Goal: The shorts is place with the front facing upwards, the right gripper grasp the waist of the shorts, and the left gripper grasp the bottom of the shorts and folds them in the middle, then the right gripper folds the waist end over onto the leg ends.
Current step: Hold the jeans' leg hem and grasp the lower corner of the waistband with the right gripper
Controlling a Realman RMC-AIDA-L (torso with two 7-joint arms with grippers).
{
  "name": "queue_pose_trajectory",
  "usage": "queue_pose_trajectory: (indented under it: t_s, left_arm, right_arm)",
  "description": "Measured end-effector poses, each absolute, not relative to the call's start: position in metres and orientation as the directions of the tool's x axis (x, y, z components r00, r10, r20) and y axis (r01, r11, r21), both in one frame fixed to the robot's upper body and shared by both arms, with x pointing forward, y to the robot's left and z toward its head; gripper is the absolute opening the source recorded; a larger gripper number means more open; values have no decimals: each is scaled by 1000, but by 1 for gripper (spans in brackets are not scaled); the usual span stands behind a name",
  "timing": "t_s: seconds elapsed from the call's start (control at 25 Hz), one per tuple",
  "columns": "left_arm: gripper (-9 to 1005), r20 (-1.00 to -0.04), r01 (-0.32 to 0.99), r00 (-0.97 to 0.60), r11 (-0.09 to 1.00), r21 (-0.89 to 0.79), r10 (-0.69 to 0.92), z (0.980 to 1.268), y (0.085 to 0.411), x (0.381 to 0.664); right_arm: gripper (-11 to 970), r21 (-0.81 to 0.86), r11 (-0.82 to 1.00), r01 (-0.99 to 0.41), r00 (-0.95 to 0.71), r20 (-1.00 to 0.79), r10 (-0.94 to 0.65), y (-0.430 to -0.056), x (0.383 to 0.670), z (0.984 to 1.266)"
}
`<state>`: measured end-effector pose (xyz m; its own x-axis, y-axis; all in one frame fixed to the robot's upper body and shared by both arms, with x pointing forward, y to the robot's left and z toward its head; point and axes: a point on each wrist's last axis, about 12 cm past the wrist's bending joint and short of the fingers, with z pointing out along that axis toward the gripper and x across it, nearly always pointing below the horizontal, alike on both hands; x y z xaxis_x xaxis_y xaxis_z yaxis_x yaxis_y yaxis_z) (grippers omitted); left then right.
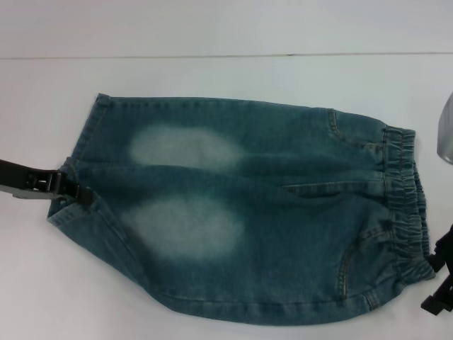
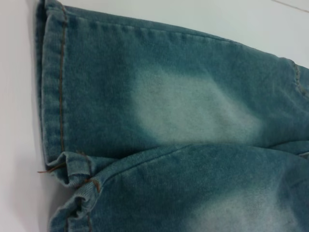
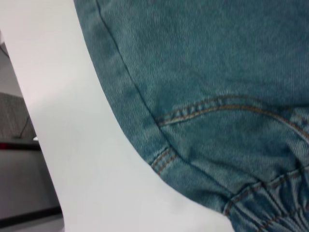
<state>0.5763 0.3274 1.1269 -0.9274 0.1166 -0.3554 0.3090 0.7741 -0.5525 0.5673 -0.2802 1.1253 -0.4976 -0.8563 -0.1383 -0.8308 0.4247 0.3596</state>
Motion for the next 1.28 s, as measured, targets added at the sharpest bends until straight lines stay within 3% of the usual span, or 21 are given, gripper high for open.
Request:
queue_pose_trajectory:
  t_s: [0.84,1.28]
  left_arm:
    - [33,-367,312,-923,780,-543,114,1129,328,580]
    - [33,-380,318,-919,773,-550,108,1135,326,584]
  right_arm:
    - [956,350,454,-819,-532,-168,-830,-286,572,1131]
    - [955,359,640,-679,-716,-134,-685,-297,576,1134]
